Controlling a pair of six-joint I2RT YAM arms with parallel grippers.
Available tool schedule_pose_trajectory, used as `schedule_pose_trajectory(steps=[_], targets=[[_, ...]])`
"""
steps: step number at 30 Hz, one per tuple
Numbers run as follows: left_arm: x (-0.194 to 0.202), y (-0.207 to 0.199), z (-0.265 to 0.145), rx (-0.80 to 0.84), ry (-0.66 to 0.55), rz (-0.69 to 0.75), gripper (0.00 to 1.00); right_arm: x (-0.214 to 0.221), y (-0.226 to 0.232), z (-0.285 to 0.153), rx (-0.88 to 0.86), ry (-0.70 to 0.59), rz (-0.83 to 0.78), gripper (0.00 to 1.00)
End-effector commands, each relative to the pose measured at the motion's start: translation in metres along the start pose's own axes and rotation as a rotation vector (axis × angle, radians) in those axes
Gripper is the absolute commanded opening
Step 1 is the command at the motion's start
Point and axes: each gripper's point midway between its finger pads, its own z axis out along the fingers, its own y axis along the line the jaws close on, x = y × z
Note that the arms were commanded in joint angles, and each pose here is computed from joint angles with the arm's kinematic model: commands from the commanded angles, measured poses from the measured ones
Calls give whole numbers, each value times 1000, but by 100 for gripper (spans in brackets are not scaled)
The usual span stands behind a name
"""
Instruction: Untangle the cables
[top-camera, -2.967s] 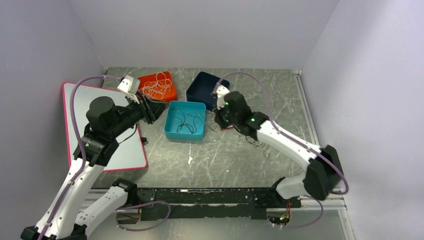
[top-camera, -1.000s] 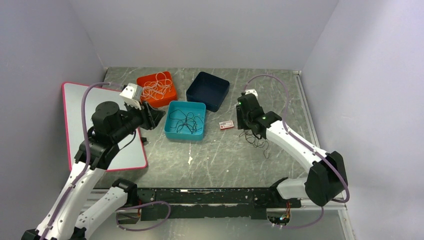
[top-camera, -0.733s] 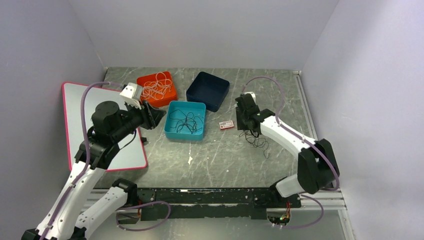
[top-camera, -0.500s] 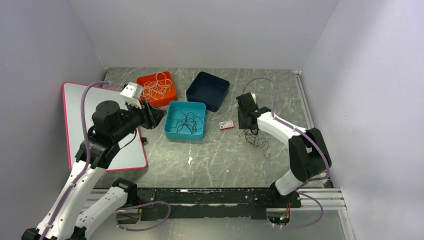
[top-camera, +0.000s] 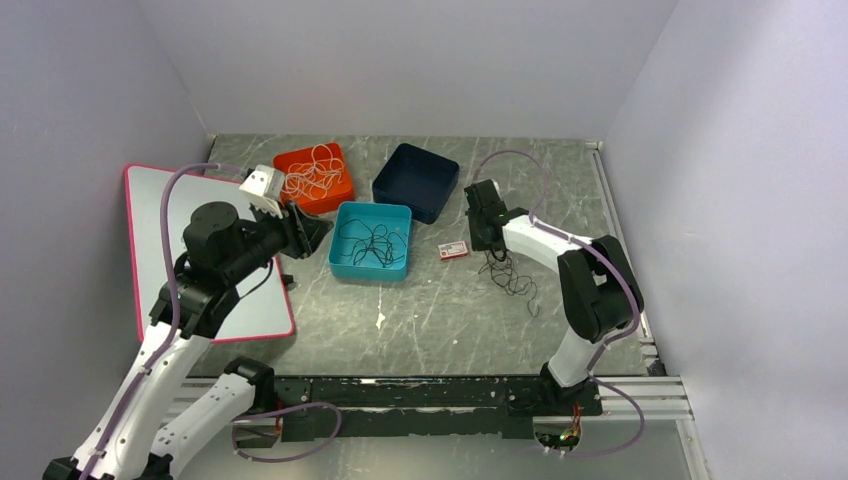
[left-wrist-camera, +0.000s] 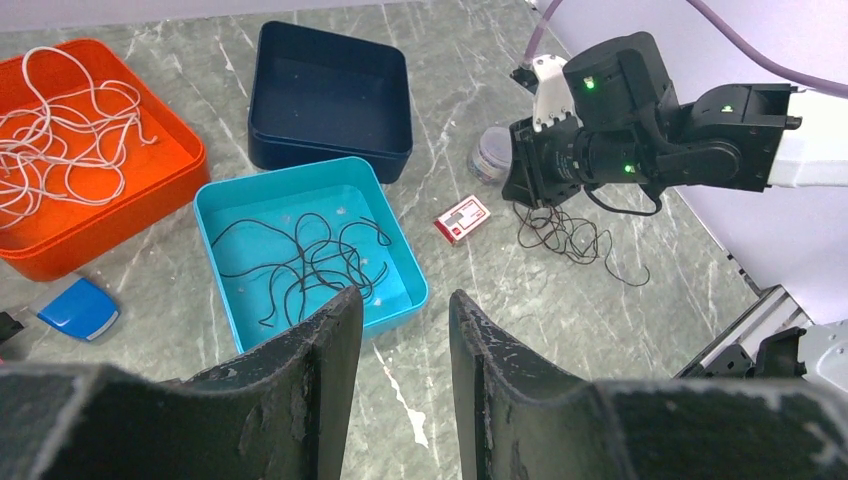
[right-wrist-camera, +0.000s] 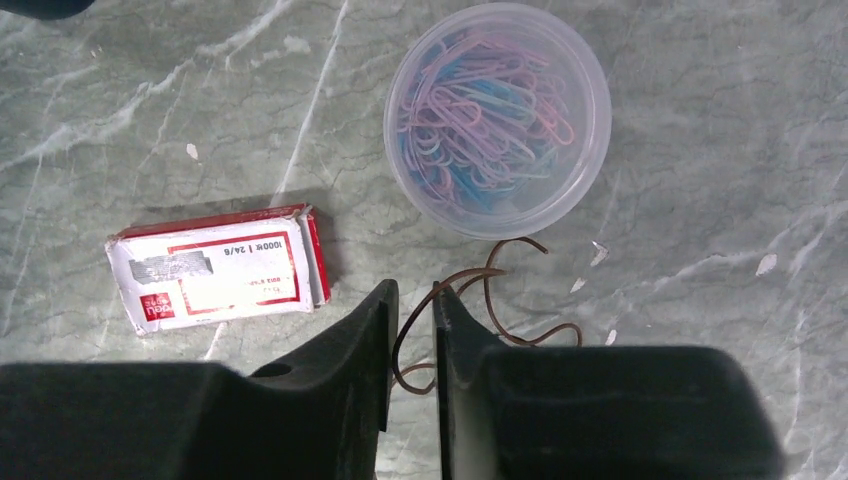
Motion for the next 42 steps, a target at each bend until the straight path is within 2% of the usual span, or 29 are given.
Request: schedule_pose_trajectory(steps=[1, 5, 6, 15, 22, 32, 36, 42], targets=[[-13, -4, -6, 10, -38, 5, 42, -16, -2, -2, 10, -46, 2, 17], [-10, -3, -5, 7, -36, 1, 42, -26, -5, -20, -1, -93, 18, 1], [-10, -3, -4, 9, -37, -2, 42, -31, -5, -28, -9, -111, 26, 0], [-20, -23, 8, 138, -94, -15, 53, -72, -5, -146, -182, -326, 106, 0], [-30, -61, 28, 368, -102, -114, 57, -89, -4, -228, -309, -426, 99, 0], [-27, -115, 58, 492, -95, -104, 62, -101, 11, -305, -507, -568, 35, 0], [-19, -137, 66, 537, -99, -92, 63, -114, 8, -334, -536, -644, 67, 0], [-17, -166, 70, 618, -177, -53, 66, -143, -11, -368, -498, -776, 220, 0]])
